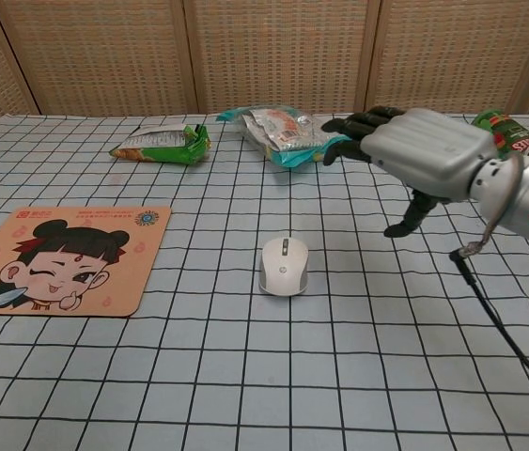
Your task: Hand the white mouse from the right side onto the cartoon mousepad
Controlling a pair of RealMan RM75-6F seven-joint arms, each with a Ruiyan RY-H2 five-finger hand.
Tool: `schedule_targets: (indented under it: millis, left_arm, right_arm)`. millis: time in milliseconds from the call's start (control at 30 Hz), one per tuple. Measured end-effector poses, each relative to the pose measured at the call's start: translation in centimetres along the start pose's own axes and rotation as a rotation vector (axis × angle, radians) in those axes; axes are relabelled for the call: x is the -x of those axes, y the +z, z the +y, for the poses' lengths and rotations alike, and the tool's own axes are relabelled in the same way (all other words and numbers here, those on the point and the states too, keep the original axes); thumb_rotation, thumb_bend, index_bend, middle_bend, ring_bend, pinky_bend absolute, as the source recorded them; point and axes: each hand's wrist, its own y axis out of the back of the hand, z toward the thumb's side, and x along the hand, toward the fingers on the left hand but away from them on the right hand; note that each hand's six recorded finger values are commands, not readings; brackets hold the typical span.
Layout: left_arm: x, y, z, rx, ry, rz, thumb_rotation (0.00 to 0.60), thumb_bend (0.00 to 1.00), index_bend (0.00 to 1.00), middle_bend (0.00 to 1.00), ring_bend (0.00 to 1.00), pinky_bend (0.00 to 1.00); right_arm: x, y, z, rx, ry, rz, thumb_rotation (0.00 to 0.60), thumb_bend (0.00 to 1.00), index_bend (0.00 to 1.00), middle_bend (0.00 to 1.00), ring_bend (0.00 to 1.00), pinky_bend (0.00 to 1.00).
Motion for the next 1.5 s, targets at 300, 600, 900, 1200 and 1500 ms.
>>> schedule_targets:
  millis: [300, 600, 900, 1200, 1500]
  left_arm:
    - [0.1, 0.3, -0.2, -0.006, -0.001, -0.011, 0.600, 0.02, 0.00, 0.00, 0.00, 0.00]
    - [0.2, 0.5, -0.4, -0.011, 0.001, -0.020, 0.600, 0.02, 0.00, 0.00, 0.00, 0.00]
    - [0.2, 0.9, -0.5, -0.019, -0.003, -0.039, 0.600, 0.02, 0.00, 0.00, 0.00, 0.00]
    - [-2.7, 3.9, -0.3, -0.065, -0.049, -0.185, 0.600, 0.02, 0.04, 0.00, 0.00, 0.00]
    - [-6.5, 10.5, 0.1, -0.162, -0.034, -0.446, 0.600, 0.03, 0.12, 0.00, 0.02, 0.09]
  right_arm:
    - [-5.7, -5.4, -1.2, 0.134, 0.026, -0.191, 0.600, 0.18, 0.17, 0.02, 0.00, 0.05]
    - [-11.8, -8.5, -2.7, 0.241, 0.024, -0.327, 0.600, 0.18, 0.17, 0.02, 0.00, 0.04]
    - [-17.5, -11.0, -2.9, 0.255, 0.006, -0.410, 0.600, 0.18, 0.17, 0.02, 0.00, 0.03]
    - [-19.3, -12.5, -0.9, 0.275, -0.046, -0.434, 0.600, 0.18, 0.17, 0.02, 0.00, 0.03]
    - [-19.5, -13.0, -0.3, 0.301, -0.061, -0.437, 0.600, 0.18, 0.18, 0.02, 0.00, 0.03]
